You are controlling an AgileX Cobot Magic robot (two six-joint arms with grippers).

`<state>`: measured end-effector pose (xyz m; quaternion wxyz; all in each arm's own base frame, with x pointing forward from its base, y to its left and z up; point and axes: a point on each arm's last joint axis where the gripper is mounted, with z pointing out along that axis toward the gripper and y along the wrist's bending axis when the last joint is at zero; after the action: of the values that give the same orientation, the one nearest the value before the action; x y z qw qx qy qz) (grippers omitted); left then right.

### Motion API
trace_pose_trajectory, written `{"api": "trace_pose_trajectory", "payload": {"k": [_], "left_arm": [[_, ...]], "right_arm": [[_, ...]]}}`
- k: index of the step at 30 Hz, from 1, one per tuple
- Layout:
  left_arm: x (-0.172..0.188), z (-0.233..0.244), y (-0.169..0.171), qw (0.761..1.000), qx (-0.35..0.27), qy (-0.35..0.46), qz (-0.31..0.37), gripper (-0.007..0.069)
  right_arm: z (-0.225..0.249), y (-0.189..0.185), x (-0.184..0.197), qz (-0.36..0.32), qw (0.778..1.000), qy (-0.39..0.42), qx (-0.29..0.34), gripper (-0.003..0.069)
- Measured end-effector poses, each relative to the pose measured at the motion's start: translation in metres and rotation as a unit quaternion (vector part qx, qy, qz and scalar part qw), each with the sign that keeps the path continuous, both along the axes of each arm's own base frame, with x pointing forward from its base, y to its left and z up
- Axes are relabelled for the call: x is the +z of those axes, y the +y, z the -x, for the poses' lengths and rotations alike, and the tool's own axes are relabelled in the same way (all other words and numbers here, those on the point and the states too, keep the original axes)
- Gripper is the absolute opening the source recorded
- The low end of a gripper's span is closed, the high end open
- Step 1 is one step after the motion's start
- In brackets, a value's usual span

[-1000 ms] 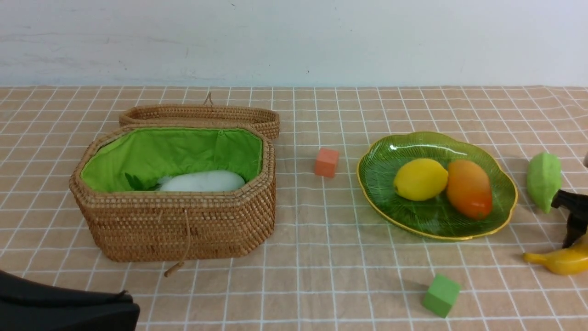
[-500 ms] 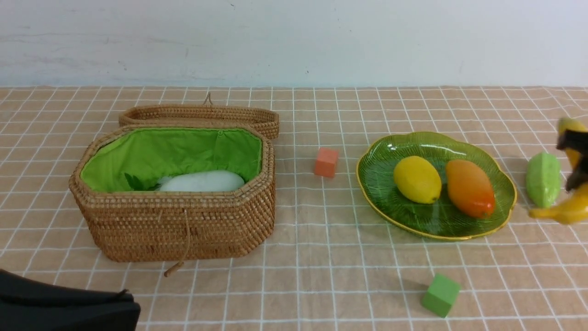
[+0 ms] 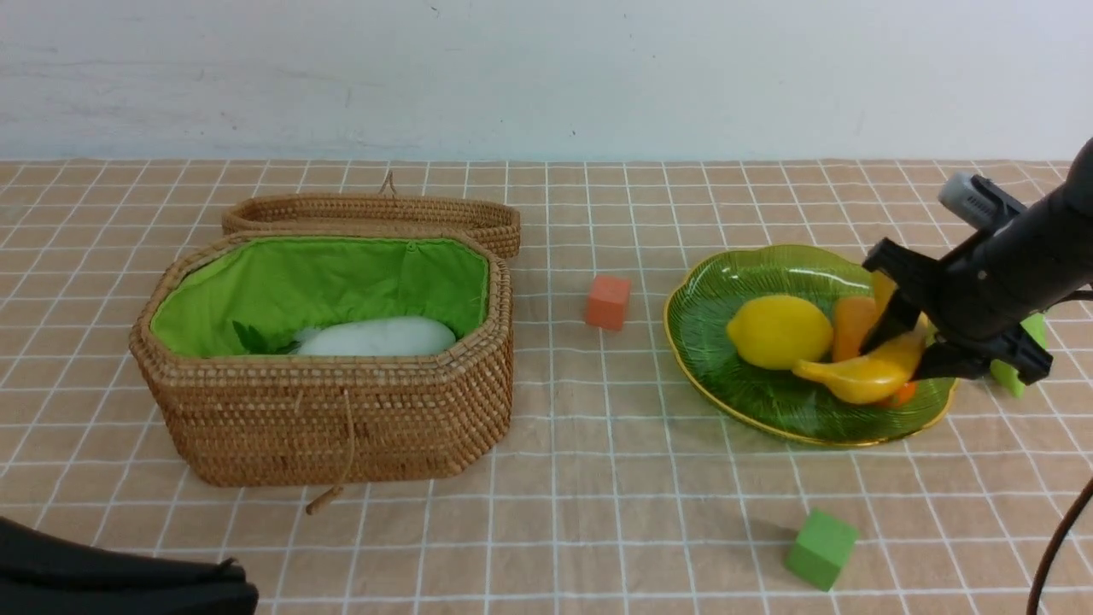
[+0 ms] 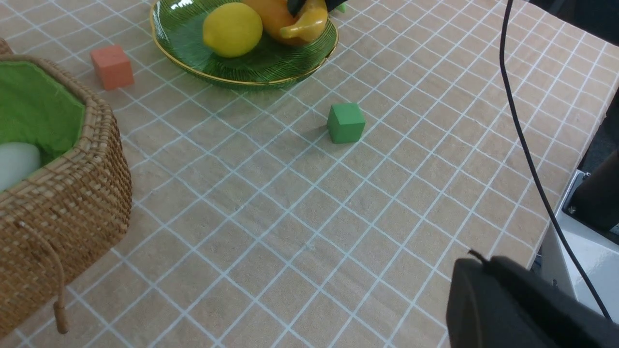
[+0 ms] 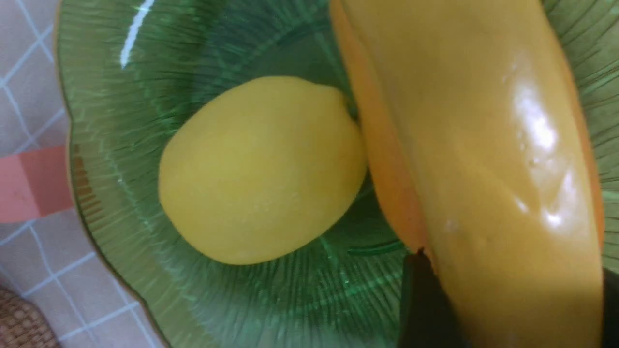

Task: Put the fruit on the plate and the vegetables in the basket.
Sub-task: Use the right arm to grab a banana and put it into the right plate, then take a chayote with your right arm and place it on the basket on the left.

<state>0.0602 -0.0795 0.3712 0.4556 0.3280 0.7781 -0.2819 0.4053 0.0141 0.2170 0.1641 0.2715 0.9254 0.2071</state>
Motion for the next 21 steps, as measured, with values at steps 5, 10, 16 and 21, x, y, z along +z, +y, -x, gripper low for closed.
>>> {"api": "trace_pose_trajectory", "payload": {"k": [5, 10, 16, 21], "left_arm": [[0.000, 0.000, 0.000, 1.000, 0.000, 0.001, -0.001, -0.0007], [0.000, 0.000, 0.000, 1.000, 0.000, 0.001, -0.001, -0.0007], [0.000, 0.000, 0.000, 1.000, 0.000, 0.001, -0.002, -0.0007], [0.001, -0.001, 0.000, 1.000, 0.001, -0.004, 0.006, -0.0007]], "right_arm": [[-0.002, 0.004, 0.002, -0.014, 1.000, -0.007, -0.006, 0.0587], [-0.001, 0.004, 0.004, -0.012, 1.000, -0.007, 0.003, 0.0677], [0.001, -0.012, 0.049, 0.053, 0.995, -0.073, 0.037, 0.0591], [-0.003, -0.060, 0.077, 0.165, 0.981, -0.103, 0.026, 0.0462]]}}
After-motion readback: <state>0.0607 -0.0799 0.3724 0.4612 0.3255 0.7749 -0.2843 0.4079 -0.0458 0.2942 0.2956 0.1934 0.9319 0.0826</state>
